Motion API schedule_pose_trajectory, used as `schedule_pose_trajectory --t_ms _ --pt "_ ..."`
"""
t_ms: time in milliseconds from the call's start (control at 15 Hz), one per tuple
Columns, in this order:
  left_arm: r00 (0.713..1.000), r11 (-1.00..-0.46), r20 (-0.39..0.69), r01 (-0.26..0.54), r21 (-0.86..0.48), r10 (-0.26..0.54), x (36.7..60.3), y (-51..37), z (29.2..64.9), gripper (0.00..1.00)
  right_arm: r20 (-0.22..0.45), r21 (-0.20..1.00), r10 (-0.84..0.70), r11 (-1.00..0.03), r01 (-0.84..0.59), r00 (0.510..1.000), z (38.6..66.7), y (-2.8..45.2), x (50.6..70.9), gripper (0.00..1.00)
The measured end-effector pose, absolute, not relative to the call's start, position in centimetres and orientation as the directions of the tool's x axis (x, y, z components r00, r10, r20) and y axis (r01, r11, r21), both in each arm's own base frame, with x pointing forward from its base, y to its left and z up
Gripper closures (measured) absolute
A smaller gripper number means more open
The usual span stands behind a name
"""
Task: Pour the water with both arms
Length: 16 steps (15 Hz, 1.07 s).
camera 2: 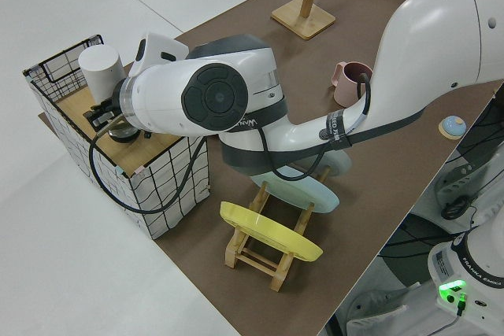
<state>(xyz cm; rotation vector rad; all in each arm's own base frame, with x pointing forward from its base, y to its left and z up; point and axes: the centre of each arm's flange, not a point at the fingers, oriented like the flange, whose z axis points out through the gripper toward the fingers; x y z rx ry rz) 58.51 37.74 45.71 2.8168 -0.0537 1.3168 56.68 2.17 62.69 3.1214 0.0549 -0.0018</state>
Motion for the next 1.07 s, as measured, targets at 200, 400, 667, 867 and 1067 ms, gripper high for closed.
schedule_pose_trajectory --t_ms 200,400,667,867,1067 --pt "0.641 -0.999 0.768 -0.044 0.014 -0.018 58.5 37.8 45.7 0.35 -0.001 0.020 0.035 -0.999 0.035 0.999 62.7 2.2 56.7 0.01" --pt "0.633 -0.999 0.774 -0.043 0.008 -0.021 58.6 37.8 46.2 0.20 -0.002 0.020 0.035 -0.999 0.035 0.999 62.7 2.2 56.7 0.01" --pt "0.623 -0.999 0.782 -0.024 0.025 0.004 58.8 37.8 47.1 0.00 -0.002 0.020 0.035 -0.999 0.035 0.999 62.7 2.2 56.7 0.01" --pt "0.673 -0.999 0.739 0.012 0.033 0.032 59.0 37.6 48.2 0.00 -0.002 0.020 0.035 -0.999 0.035 0.999 62.7 2.2 56.7 0.01" --pt "0.746 -0.999 0.665 0.020 0.043 0.043 58.3 37.9 49.6 0.00 -0.002 0.020 0.035 -0.999 0.035 0.999 62.7 2.2 56.7 0.01"
